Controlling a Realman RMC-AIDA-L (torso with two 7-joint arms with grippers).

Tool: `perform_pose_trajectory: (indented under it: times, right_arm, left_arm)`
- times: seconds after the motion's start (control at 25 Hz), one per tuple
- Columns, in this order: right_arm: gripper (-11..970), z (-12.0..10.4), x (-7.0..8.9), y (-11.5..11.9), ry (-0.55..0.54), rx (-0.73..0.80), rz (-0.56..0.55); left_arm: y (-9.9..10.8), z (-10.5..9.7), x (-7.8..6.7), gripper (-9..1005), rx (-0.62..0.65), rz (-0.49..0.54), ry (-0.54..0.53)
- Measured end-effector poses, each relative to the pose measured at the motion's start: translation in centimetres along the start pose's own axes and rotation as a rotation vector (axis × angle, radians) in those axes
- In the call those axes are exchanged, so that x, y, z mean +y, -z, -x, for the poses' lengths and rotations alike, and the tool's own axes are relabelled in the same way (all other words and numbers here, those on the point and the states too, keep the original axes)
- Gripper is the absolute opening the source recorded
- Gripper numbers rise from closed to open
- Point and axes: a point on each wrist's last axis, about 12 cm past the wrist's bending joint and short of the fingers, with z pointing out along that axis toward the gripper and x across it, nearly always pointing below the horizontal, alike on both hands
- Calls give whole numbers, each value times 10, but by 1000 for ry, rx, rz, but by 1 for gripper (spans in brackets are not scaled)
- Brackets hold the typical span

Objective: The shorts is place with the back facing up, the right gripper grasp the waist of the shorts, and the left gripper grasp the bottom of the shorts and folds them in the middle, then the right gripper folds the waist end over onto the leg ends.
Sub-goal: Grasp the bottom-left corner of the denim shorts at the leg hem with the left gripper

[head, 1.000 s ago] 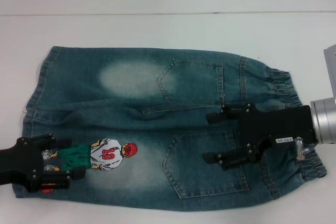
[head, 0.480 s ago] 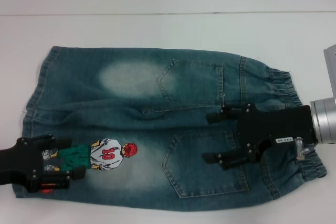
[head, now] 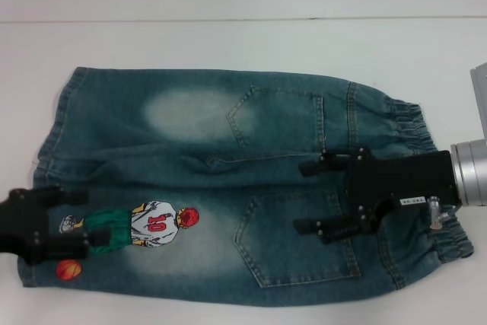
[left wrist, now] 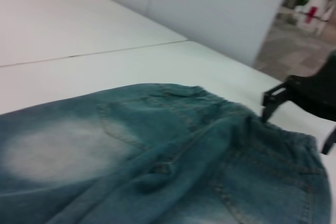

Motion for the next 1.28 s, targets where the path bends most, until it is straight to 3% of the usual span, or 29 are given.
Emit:
perform_pose_trajectory:
  times: [0.24,0.44,0.68,0.92,1.28]
  right_arm:
    - [927,3,-2,1,8,-10,-3]
    - [925,6,-4,2,21,-10,-9]
    - [922,11,-5,1,32,-11,-7]
    - [919,14,-6,1,41,-10,-6]
    - [914,17,-7,1,48,-20,-9]
  left_arm:
    - [15,20,6,902,67,88,92]
    - [22,36,11,903,236,175,221]
    - [19,50,16,903,451,238,272]
    - [19,54,19,902,562,305,299]
    - [19,49,20,885,602,324,356]
